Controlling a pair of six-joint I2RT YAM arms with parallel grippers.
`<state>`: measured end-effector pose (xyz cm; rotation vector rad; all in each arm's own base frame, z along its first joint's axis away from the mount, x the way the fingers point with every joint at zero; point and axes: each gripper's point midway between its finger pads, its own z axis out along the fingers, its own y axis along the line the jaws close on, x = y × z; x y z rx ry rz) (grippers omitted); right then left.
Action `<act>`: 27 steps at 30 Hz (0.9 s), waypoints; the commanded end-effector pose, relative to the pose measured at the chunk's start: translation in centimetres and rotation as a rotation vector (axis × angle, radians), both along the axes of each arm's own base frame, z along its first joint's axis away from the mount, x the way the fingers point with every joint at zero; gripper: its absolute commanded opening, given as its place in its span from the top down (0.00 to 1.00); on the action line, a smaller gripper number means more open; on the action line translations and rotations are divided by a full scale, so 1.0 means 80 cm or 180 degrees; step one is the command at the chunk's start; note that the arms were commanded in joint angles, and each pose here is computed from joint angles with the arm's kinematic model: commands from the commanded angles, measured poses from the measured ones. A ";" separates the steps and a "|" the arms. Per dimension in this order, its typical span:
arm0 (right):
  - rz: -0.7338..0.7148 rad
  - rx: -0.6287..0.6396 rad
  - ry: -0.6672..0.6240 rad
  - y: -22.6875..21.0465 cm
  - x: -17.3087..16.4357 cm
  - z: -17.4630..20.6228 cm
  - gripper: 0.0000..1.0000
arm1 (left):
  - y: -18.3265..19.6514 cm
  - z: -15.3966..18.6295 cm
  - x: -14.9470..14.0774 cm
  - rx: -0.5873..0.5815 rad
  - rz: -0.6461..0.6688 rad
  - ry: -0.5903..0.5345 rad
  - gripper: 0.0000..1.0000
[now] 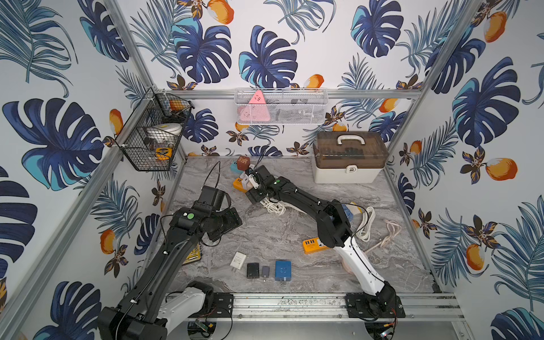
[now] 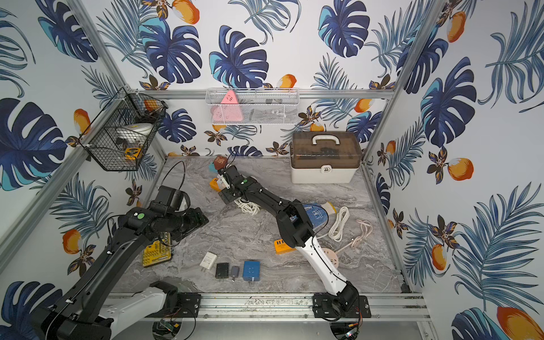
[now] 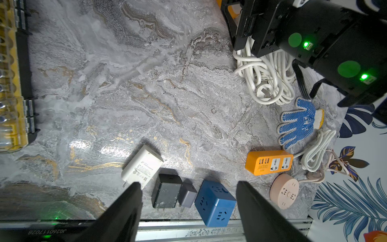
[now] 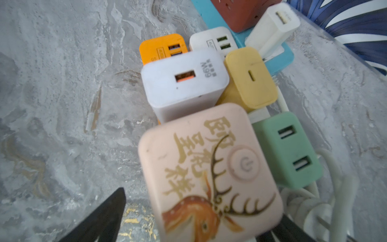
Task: Pull the plug off the socket
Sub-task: Move the socket to the center of the board.
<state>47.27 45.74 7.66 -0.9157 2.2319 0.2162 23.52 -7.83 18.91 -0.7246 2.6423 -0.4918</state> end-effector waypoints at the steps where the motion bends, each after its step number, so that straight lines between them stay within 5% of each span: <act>1: -0.0015 0.0049 -0.0146 0.006 0.011 0.013 0.08 | -0.002 0.001 -0.003 -0.0016 -0.0021 0.0026 0.22; 10: 0.0042 0.0144 -0.0066 0.017 0.009 0.010 0.15 | -0.004 -0.001 -0.002 -0.0042 -0.0018 0.0041 0.22; 21: 0.0273 0.0061 -0.0029 0.020 -0.013 0.011 0.59 | 0.002 0.002 0.003 0.0019 0.0080 0.0040 0.22; 27: 0.0653 0.0213 -0.0054 0.033 -0.058 0.035 0.67 | 0.015 -0.002 0.003 0.0128 0.0348 0.0169 0.22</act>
